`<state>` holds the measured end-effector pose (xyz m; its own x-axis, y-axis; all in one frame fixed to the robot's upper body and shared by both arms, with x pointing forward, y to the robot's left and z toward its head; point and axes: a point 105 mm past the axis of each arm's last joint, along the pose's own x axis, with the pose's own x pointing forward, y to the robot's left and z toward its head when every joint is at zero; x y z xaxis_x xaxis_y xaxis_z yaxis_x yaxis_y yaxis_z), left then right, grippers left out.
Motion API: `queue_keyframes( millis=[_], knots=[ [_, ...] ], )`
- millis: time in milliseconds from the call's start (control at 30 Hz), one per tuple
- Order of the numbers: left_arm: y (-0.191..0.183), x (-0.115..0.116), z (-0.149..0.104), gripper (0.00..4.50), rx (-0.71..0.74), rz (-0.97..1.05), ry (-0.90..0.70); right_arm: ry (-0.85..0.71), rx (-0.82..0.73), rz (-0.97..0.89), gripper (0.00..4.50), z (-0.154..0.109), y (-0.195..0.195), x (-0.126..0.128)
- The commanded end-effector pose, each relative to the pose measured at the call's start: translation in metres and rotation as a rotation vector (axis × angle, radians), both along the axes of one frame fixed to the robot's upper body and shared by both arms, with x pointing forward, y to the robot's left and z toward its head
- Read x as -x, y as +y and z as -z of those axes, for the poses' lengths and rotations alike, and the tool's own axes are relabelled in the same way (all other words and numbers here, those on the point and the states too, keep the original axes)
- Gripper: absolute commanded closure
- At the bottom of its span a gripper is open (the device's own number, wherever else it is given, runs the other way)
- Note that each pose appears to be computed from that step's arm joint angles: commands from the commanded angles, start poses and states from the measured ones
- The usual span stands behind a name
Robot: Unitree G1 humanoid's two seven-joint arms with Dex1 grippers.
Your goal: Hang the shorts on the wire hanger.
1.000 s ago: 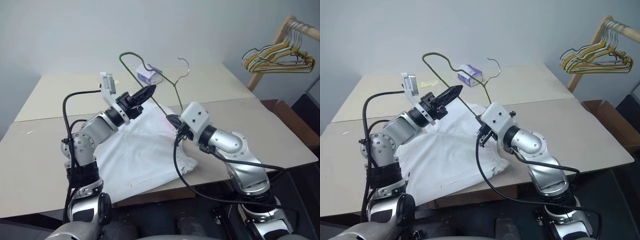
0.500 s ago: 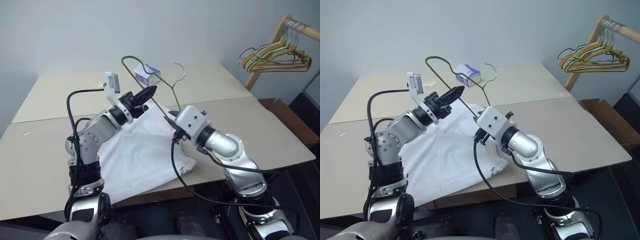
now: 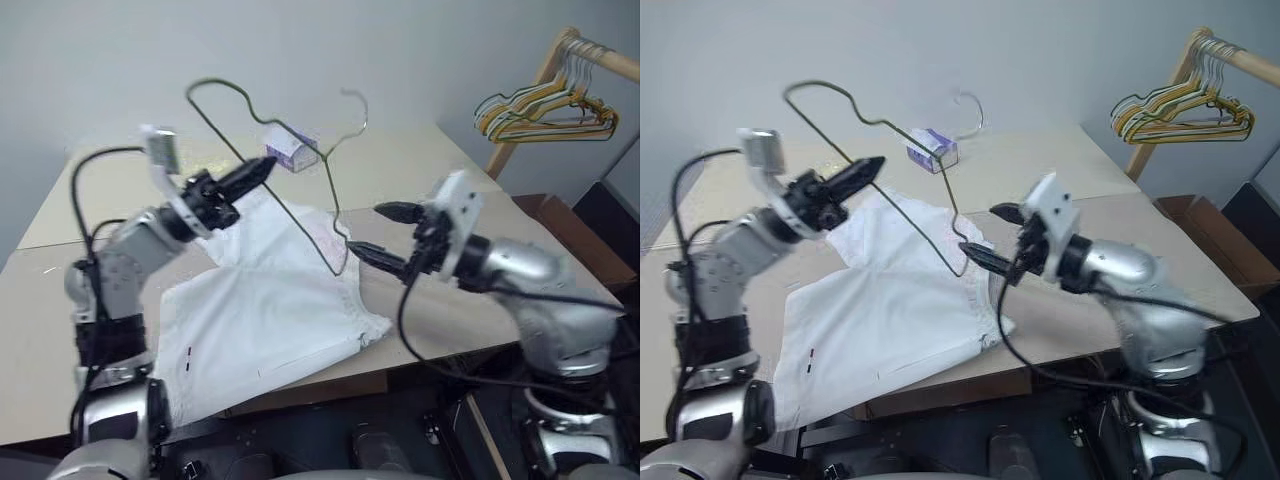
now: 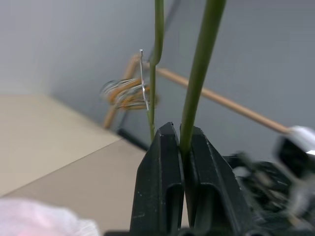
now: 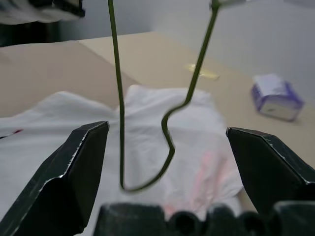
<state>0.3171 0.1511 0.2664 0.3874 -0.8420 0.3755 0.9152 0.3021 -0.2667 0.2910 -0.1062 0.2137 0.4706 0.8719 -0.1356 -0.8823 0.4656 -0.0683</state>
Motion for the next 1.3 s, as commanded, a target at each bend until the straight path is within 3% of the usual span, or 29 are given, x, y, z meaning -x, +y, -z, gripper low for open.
queue_keyframes(
  millis=[33,133,233,567,1000,1100,1300],
  knots=[
    [0.01,0.027,-0.026,4.5,0.025,0.178,-0.181,0.193,-0.065,-0.169,0.03,-0.008,-0.008,0.013],
    [0.018,0.037,-0.034,4.5,0.038,0.247,-0.262,0.334,-0.067,-0.266,0.03,-0.001,-0.01,0.017],
    [0.021,0.038,-0.039,4.5,0.072,0.275,-0.289,0.376,-0.05,-0.313,0.03,0.009,-0.001,0.016],
    [0.012,0.037,-0.038,4.5,0.094,0.283,-0.315,0.375,-0.079,-0.369,0.03,0.008,0.046,0.005],
    [0.008,0.038,-0.033,4.5,0.095,0.284,-0.329,0.372,-0.056,-0.412,0.03,0.006,0.06,0.008],
    [0.007,0.038,-0.032,4.5,0.099,0.285,-0.326,0.374,-0.062,-0.411,0.63,0.005,0.061,0.007],
    [0.005,0.038,-0.03,4.5,0.088,0.289,-0.325,0.369,-0.077,-0.395,2.78,0.003,0.059,0.004]
  ],
)
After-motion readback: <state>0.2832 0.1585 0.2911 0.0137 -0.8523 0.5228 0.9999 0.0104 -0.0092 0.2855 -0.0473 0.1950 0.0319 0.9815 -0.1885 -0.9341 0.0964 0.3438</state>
